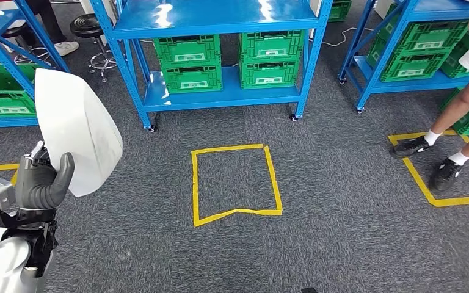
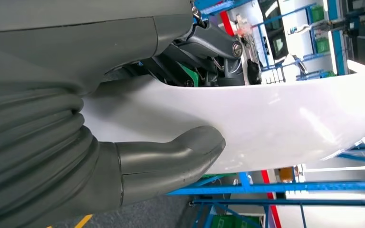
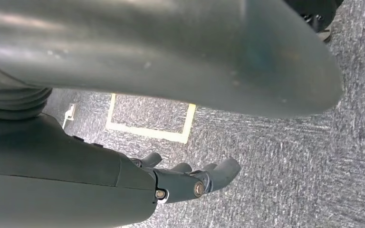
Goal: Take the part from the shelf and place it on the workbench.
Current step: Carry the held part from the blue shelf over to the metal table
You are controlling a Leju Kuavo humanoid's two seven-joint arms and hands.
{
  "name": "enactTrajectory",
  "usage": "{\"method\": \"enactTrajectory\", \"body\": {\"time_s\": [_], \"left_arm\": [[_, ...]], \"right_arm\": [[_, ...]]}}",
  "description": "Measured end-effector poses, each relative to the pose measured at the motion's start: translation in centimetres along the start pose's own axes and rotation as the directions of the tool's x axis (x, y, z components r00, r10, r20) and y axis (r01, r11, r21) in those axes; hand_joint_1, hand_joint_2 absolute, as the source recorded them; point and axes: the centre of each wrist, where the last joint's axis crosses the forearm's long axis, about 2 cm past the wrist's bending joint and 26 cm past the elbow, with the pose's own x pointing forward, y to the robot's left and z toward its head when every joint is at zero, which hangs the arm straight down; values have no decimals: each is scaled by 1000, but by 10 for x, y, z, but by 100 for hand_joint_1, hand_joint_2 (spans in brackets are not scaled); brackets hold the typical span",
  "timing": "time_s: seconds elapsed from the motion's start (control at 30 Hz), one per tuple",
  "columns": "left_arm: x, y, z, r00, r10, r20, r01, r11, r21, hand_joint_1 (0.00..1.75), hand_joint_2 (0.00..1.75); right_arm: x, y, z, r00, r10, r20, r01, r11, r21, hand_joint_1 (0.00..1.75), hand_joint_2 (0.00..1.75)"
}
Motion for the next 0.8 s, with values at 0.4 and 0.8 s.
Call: {"method": "enactTrajectory", "body": {"time_s": [0.4,0.8], "left_arm": [[-1,2,4,1000,-6,-6,6,1000,0,175,175],[-2,1,6,1000,-1,-9,1,1000,-1,175,175]], "right_arm": [[-1,-1,0,1000,17,-4,-17,1000,15,0,0],[-6,-5,0,1000,19,-3,-19,999,28,0,0]]}}
